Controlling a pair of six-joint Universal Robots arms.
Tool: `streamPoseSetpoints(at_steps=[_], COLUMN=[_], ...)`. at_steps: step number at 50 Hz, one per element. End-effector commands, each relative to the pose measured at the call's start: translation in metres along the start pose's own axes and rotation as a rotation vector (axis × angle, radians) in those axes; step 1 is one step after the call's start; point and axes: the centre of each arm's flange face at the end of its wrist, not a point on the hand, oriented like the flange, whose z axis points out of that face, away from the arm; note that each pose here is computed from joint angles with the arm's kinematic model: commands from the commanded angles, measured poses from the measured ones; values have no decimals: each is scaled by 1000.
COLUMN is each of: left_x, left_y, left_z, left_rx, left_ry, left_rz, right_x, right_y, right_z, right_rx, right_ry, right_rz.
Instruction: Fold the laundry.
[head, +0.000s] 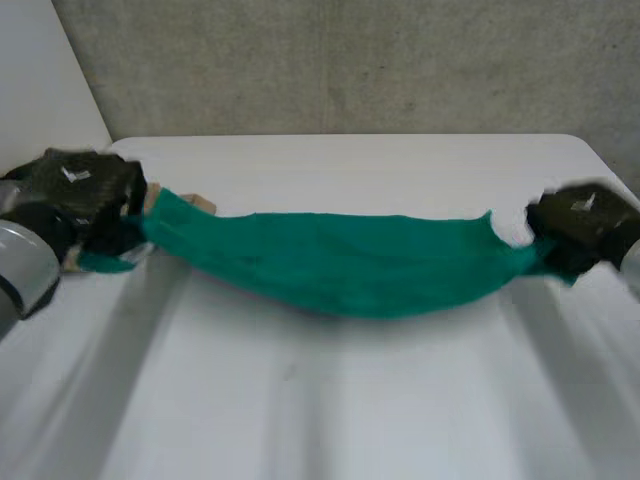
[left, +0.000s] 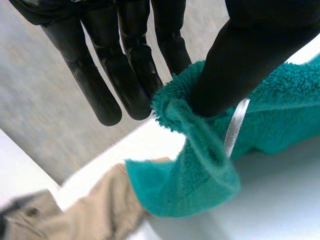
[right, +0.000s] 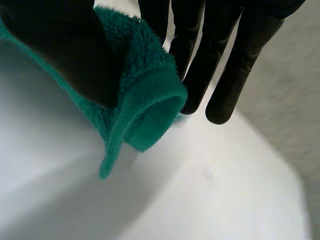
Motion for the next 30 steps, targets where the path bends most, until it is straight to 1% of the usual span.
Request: streamPoseSetpoints(at_steps=[1, 4, 8, 9, 14, 16, 19, 20, 23, 24, 27, 28, 30], left_x=[-28, -32, -25, -22, -13, -12, -8, -3, 2, -2, -14, -21, -30], left_y=[-53, -52, -35, -23, 14, 25, 37, 38, 34, 28, 9, -10, -32], left_z=[-32, -38, -35, -29, -1, 10, 41, 55, 79, 96, 118, 130, 139], left_rx=[193, 178, 102, 56, -87, -126, -144, -132, -85, -46, 54, 144, 253], left_ry=[-123, -138, -106, -88, -29, -14, 14, 28, 33, 1, -74, -123, -174], left_rz=[34, 33, 19, 10, 10, 22, 60, 76, 97, 106, 121, 132, 144], right_x=[40, 41, 37, 35, 26, 27, 35, 36, 35, 41, 53, 65, 77], right_y=[-95, -105, -100, -90, -55, -47, -39, -39, -49, -60, -82, -96, -115], right_z=[-56, -65, -65, -57, -26, -16, 6, 18, 35, 43, 54, 59, 60], right_rx=[136, 126, 56, 3, -145, -175, -199, -186, -123, -58, 72, 160, 261], right_ry=[107, 90, 37, 9, -96, -99, -52, -29, 12, 60, 145, 204, 265], right_rz=[-87, -84, -75, -86, -149, -137, -79, -62, -56, -54, -48, -27, -1])
